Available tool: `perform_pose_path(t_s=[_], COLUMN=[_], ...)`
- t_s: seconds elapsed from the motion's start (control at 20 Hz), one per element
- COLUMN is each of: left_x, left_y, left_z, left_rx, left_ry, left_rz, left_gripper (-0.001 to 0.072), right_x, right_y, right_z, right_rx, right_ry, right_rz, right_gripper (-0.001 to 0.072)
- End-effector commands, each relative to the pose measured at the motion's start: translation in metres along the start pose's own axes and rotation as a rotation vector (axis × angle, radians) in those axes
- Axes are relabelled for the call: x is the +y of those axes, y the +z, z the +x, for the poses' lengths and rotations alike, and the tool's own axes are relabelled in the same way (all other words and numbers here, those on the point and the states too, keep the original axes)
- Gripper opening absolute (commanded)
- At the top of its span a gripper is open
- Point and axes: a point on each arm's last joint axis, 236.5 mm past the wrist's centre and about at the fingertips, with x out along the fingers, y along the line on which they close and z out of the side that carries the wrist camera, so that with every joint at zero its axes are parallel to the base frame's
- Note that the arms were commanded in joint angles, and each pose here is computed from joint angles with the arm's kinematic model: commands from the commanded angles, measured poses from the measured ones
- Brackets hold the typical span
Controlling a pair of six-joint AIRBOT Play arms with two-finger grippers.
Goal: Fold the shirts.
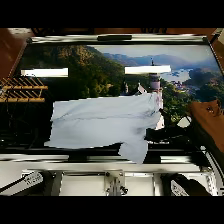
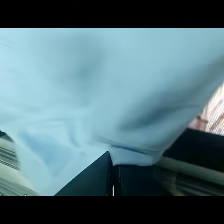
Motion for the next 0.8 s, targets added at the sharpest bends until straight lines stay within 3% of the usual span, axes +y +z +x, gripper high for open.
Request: perform_pose_path(t_s=[0.0,0.25,0.4,0.75], left_x=[-0.031,-0.082,-0.105,-0.115], left_y=[0.039,0.117,0.146,0.212], left_z=[-0.026,-0.033,-0.008,0.004], left_rx=[-0.110,-0.312,-0.284,-0.279], left_ry=[-0.059,-0.022,-0.022,-0.047], left_rz=[0.054,0.127,0.171,0.067], left_gripper=[0.0028,0.0029,0.0030,0.0030], right_x=[0.011,0.023,0.028,0.009], right_y=[0.050,0.165,0.212,0.268], right_z=[-0.038,-0.110,-0.099,-0.059], right_rx=[-0.147,-0.531,-0.522,-0.476], right_ry=[-0.062,-0.154,-0.127,-0.125], right_rz=[-0.128,-0.165,-0.148,-0.089], right_gripper=[0.0067,0.0067,0.0067,0.0068])
